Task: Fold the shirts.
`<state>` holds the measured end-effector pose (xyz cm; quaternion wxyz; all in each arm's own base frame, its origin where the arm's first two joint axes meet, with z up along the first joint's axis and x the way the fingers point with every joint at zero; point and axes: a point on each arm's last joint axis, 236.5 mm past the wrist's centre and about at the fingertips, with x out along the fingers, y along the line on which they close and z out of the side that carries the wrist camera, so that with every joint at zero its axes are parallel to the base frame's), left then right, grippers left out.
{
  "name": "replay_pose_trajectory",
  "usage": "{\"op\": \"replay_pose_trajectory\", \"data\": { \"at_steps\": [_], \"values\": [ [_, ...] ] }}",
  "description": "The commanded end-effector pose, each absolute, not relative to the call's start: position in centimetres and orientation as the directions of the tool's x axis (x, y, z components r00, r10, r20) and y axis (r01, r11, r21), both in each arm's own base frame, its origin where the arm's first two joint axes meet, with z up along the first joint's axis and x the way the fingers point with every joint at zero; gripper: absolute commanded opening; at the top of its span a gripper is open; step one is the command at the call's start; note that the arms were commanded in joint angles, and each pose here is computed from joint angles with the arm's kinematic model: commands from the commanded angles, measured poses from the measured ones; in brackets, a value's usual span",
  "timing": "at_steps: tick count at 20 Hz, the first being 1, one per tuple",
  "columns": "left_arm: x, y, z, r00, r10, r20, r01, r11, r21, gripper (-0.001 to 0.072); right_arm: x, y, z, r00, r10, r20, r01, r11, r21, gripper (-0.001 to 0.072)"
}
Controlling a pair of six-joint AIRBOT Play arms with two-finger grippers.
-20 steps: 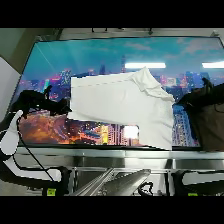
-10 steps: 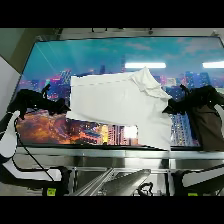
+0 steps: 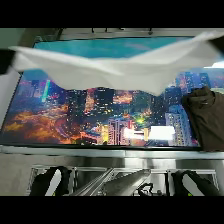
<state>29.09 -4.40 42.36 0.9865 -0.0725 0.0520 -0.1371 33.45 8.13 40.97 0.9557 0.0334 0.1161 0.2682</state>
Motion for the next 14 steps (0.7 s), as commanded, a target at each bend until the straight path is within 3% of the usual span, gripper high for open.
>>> {"op": "replay_pose_trajectory", "data": {
  "at_steps": [1, 3, 5, 9, 11, 14],
  "values": [
    [12.2, -6.1, 55.4, 0.905, -0.125, 0.406, 0.115, 0.992, 0.049, 0.0013, 19.3, 9.6, 54.8, 0.896, 0.382, 0.226, -0.333, 0.916, -0.224, 0.0017],
    [7.9, -6.3, 56.8, 0.881, -0.080, 0.466, 0.046, 0.995, 0.084, 0.0013, 15.5, 9.1, 56.3, 0.900, 0.308, 0.308, -0.221, 0.932, -0.287, 0.0018],
    [8.5, -4.9, 55.9, 0.916, -0.020, 0.401, -0.002, 0.999, 0.054, 0.0013, 15.6, 8.3, 55.9, 0.917, 0.270, 0.292, -0.187, 0.941, -0.283, 0.0018],
    [20.5, -3.3, 45.8, 0.993, -0.102, -0.056, 0.099, 0.994, -0.055, 0.0012, 24.3, 7.6, 49.9, 0.935, 0.352, 0.047, -0.346, 0.932, -0.109, 0.0016],
    [27.7, -3.4, 37.8, 0.941, -0.200, -0.272, 0.156, 0.972, -0.174, 0.0012, 30.9, 7.5, 43.6, 0.893, 0.439, -0.097, -0.433, 0.898, 0.078, 0.0016],
    [35.8, -4.6, 23.8, 0.808, -0.291, -0.512, 0.164, 0.946, -0.278, 0.0012, 39.8, 7.5, 30.3, 0.820, 0.485, -0.304, -0.412, 0.869, 0.274, 0.0017]
  ]
}}
